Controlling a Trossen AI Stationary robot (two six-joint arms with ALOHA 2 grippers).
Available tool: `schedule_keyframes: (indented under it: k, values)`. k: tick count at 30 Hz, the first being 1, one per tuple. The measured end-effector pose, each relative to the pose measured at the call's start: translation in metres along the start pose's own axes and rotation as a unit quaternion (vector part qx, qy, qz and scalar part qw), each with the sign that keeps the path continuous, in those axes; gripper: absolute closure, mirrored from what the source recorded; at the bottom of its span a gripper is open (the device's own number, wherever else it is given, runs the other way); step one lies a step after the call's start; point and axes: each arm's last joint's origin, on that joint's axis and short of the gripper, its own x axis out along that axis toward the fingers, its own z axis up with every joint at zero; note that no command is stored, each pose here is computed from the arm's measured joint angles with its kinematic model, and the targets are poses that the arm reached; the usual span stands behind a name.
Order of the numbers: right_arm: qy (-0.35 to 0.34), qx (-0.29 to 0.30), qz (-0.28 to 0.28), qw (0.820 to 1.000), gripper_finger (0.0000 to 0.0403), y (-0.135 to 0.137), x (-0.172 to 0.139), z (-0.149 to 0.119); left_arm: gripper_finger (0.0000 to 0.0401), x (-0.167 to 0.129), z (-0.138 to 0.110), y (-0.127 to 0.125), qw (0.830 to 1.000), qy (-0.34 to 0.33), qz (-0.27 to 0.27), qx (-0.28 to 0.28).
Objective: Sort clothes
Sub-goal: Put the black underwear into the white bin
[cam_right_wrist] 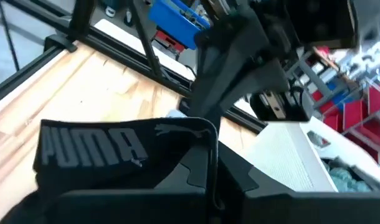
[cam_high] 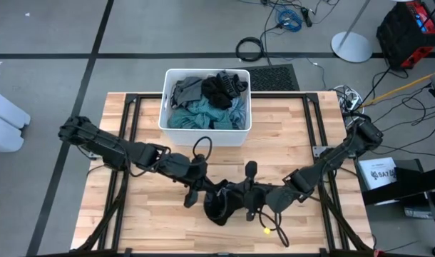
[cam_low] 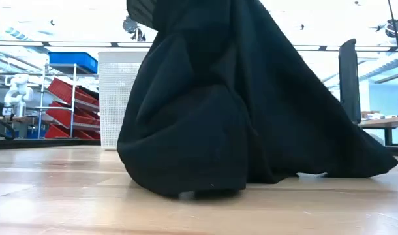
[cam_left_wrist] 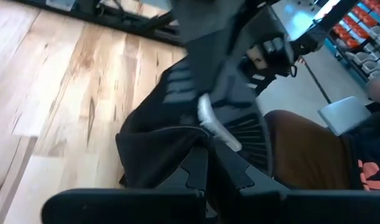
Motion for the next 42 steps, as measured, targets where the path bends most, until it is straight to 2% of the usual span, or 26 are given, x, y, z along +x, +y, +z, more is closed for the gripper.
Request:
schedule_keyframes:
  k: [7,13,19,22,28,34,42]
  values:
    - [0.013,0.024,-0.005,1.000,0.0368,-0.010,0.009,-0.005,0.0392,0.000,0.003,-0.001,1.000,-0.013,-0.006,0.008]
    - [0.020,0.028,-0.013,0.999,0.0310,-0.016,0.014,-0.008,0.0392,0.000,0.002,-0.003,1.000,-0.012,-0.009,0.012]
    - [0.018,0.034,0.029,0.999,0.0251,-0.012,0.032,-0.016,0.0392,0.000,0.002,-0.001,1.000,-0.012,-0.005,0.012]
    - [0.027,0.022,0.032,0.999,0.0233,-0.009,0.040,-0.021,0.0392,0.000,0.003,0.000,1.000,-0.013,-0.003,0.010]
    - [0.001,0.012,0.038,0.999,0.0218,-0.007,0.044,-0.018,0.0392,0.000,-0.001,0.002,1.000,0.007,0.005,0.007]
    - [-0.025,0.051,0.090,0.994,0.0218,-0.013,0.050,-0.018,0.0392,0.000,-0.001,0.002,1.000,0.006,0.005,0.010]
    - [-0.028,0.075,0.095,0.992,0.0218,-0.021,0.055,-0.020,0.0392,0.000,0.001,0.001,0.999,-0.001,0.002,0.034]
